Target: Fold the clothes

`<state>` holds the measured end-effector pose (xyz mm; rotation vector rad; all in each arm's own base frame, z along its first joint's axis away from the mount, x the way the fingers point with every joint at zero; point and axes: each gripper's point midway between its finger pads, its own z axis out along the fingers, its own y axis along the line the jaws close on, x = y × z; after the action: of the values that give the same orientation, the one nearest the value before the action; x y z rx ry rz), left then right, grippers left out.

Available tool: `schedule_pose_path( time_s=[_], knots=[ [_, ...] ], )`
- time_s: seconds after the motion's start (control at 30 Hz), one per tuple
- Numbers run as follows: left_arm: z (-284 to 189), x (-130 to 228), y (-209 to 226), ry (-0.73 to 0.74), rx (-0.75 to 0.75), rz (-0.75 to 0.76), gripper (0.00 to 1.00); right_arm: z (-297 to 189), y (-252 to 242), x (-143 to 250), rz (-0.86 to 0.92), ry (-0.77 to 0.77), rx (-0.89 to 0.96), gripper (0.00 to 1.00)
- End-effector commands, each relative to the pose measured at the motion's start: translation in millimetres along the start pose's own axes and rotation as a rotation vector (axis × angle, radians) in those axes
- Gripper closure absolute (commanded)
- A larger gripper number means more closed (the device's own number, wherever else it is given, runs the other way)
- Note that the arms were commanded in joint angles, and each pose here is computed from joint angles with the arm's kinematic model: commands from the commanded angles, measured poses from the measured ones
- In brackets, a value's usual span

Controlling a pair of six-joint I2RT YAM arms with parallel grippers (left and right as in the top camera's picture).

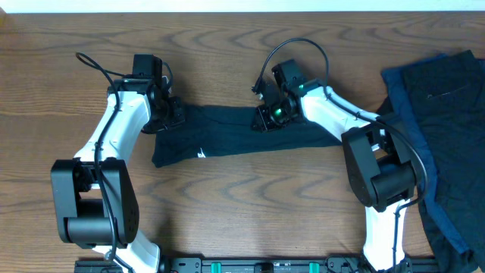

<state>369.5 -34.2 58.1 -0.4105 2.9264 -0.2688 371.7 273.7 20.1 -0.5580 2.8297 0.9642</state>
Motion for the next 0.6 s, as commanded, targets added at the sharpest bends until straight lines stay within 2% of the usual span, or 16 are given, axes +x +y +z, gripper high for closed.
schedule_pose_path(
  time_s=[0.0,0.1,0.13,0.17,0.27,0.37,0.57],
  knots=[
    [6.3,5.5,1.0,0.023,-0.001,0.005,0.58,-11.5,3.2,-6.1,0.007,0.004,-0.029,0.97],
    [6.3,5.7,1.0,0.024,-0.002,0.004,0.56,-11.7,-10.4,7.9,0.044,0.053,0.049,0.98],
    [6.3,5.8,1.0,0.024,-0.002,0.004,0.45,-11.2,-16.4,13.6,0.053,0.072,0.088,0.98],
    [6.3,5.5,1.0,0.023,-0.001,0.004,0.02,-10.8,-19.7,19.4,0.061,0.092,0.112,0.98],
    [6.3,5.6,1.0,0.023,-0.002,0.004,0.02,-12.2,-18.6,24.9,0.063,0.115,0.107,0.98],
    [6.3,5.6,1.0,0.023,-0.002,0.004,0.02,-14.9,-19.9,28.7,0.08,0.132,0.11,0.89],
    [6.3,5.6,1.0,0.023,-0.002,0.004,0.02,-15.0,-18.0,32.8,0.091,0.148,0.103,0.84]
  ],
)
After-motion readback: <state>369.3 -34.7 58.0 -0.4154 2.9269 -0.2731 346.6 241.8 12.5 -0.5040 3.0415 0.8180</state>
